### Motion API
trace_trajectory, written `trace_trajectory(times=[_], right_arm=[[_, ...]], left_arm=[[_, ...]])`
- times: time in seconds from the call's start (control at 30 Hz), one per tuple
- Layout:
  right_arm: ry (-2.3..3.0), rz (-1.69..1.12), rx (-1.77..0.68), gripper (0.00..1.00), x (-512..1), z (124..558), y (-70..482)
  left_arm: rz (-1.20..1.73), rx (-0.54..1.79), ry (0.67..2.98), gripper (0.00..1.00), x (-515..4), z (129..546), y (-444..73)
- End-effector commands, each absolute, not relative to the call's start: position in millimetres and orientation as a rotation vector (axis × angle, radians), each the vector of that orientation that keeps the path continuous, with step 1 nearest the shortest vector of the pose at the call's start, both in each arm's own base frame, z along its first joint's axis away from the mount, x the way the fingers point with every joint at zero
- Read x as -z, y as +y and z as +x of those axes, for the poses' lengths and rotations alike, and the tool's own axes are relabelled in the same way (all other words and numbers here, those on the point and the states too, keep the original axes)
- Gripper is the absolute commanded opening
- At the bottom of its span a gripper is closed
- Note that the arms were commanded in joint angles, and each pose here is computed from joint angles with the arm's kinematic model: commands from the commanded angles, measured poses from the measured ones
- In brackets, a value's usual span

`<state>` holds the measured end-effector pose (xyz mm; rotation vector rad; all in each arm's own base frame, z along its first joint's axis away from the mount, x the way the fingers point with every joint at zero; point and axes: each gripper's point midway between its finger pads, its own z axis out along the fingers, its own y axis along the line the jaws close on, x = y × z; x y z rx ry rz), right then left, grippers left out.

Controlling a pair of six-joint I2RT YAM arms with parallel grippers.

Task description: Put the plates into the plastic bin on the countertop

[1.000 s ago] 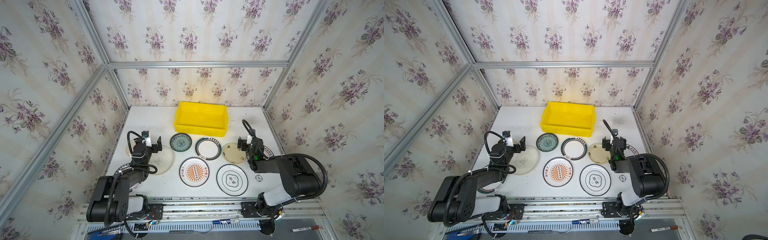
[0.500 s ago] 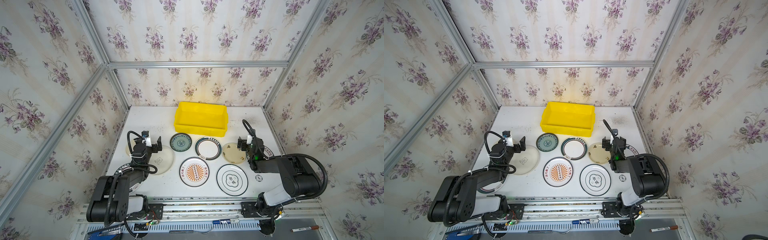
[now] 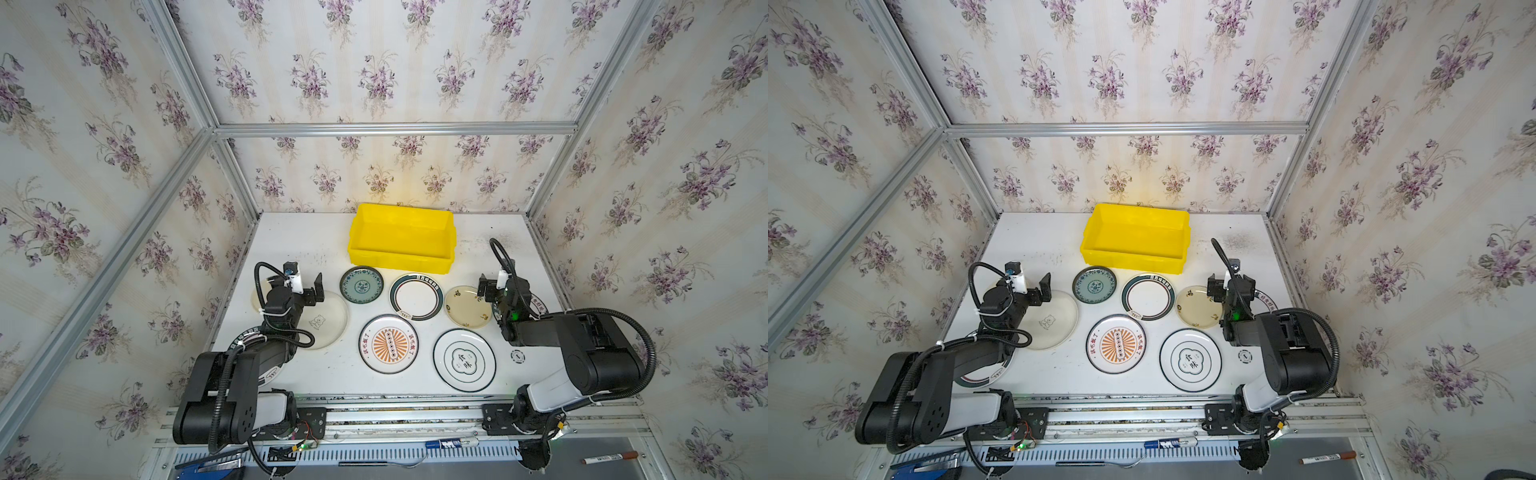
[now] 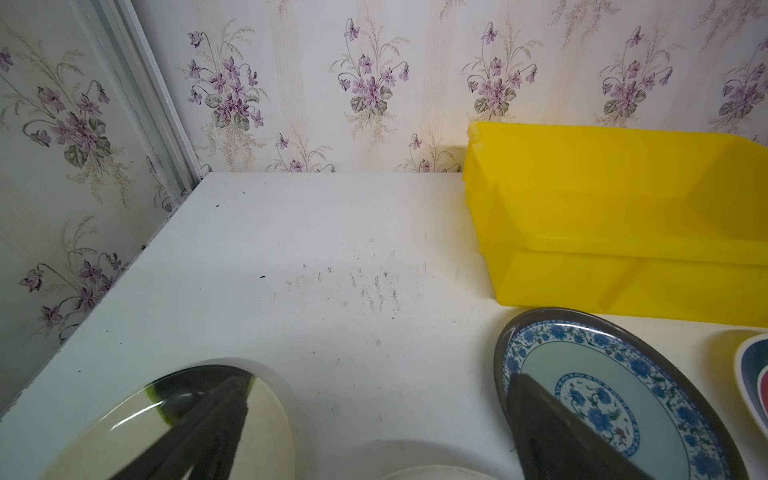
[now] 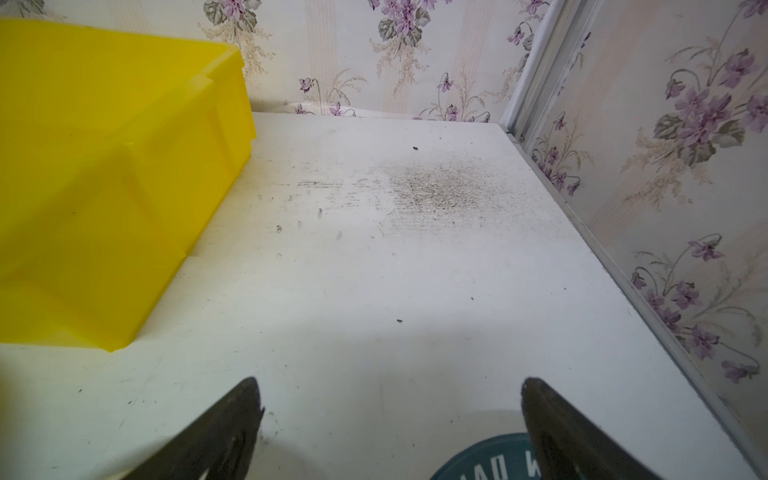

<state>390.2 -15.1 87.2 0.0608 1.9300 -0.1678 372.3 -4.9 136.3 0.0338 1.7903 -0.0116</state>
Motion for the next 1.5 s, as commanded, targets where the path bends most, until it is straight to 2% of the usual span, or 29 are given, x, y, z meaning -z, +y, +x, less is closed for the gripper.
trace_trajectory(times=[0.0, 0.23, 0.53, 0.73, 0.93, 1.07, 1.27, 1.47], right_arm=[[1.896, 0.070, 0.152, 1.00, -96, 395, -14], [1.887, 0.070, 0.156, 1.00, -98, 394, -14], [1.911, 0.126, 0.284, 1.00, -138, 383, -22], [2.046, 0.225, 0.139, 1.00, -162, 379, -7], [2.198, 0.286, -0.198, 0.99, -171, 340, 30], [2.282, 0.305, -0.339, 0.97, -168, 303, 45], [2.387, 0.529, -0.138, 0.98, -152, 259, 9], [2.453, 0.796, -0.066, 0.99, -126, 234, -5]], left_arm=[[0.046, -0.013, 1.776, 1.00, -141, 375, -5], [0.047, -0.014, 1.769, 1.00, -142, 374, -5], [-0.102, -0.123, 1.751, 0.99, -186, 355, 6], [-0.131, -0.083, 1.752, 1.00, -212, 348, -11], [-0.195, -0.066, 1.891, 0.99, -205, 324, -26], [-0.202, 0.070, 1.946, 1.00, -192, 302, -44], [-0.090, 0.376, 1.983, 0.99, -185, 282, -96], [0.057, 0.432, 2.004, 1.00, -180, 272, -129]])
